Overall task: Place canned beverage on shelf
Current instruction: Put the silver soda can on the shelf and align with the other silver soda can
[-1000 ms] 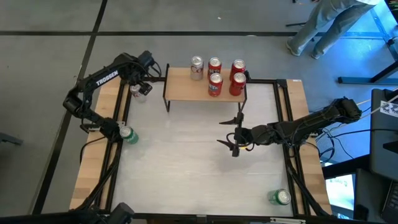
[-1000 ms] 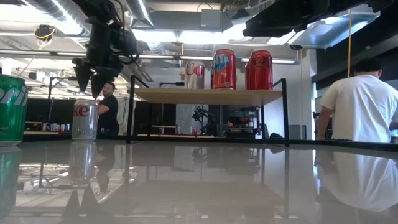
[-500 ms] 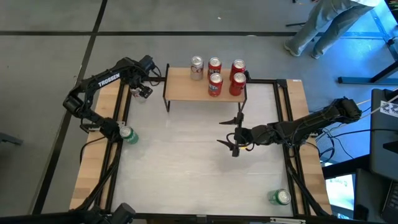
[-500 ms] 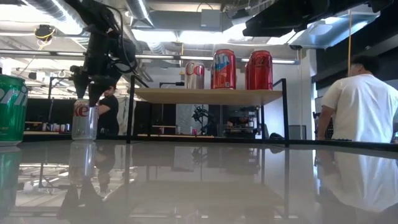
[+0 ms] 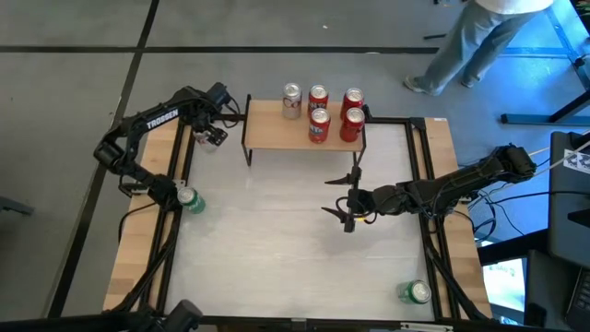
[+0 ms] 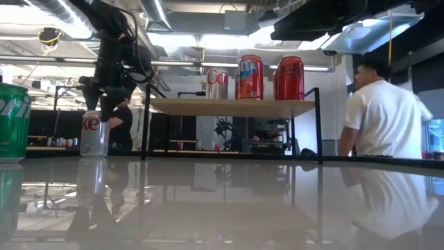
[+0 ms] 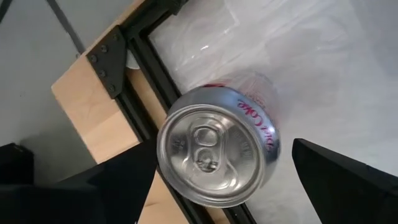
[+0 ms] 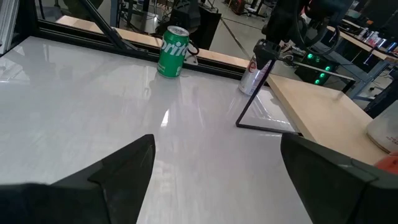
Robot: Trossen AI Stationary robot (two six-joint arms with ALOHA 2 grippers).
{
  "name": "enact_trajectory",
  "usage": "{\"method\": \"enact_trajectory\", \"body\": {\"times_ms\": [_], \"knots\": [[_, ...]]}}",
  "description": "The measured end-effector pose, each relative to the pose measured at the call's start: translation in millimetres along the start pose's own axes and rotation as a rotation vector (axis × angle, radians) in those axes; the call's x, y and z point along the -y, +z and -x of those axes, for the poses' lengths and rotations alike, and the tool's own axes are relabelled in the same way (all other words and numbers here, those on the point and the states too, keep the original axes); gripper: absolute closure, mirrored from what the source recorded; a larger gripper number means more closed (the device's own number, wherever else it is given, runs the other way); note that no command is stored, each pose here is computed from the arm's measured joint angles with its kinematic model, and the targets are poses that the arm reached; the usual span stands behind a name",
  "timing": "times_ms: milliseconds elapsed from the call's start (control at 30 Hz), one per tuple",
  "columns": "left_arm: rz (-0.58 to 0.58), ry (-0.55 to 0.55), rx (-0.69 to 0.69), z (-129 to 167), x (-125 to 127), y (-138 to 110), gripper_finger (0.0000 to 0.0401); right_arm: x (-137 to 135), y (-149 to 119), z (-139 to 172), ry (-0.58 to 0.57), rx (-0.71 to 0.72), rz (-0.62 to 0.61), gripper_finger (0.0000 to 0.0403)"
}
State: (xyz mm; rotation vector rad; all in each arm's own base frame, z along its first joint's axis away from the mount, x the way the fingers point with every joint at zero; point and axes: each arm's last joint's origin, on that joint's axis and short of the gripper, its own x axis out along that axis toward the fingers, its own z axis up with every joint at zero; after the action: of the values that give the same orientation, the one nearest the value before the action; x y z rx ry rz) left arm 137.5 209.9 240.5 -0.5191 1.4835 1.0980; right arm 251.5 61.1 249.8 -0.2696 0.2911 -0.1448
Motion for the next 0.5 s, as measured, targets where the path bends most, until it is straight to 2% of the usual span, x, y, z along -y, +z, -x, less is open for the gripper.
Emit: {"method": "enact_trajectory", "body": {"times_ms": [400, 500], "knots": [[-0.08, -0.02, -0.095, -29, 14, 14, 0.0043, 0, 0, 0, 0.0, -0.001, 0.0, 0.0059], [-0.09, -0.031, -0.097, -29, 14, 15, 0.0054, 0, 0, 0, 0.0, -0.001, 0.001, 0.0059]]}}
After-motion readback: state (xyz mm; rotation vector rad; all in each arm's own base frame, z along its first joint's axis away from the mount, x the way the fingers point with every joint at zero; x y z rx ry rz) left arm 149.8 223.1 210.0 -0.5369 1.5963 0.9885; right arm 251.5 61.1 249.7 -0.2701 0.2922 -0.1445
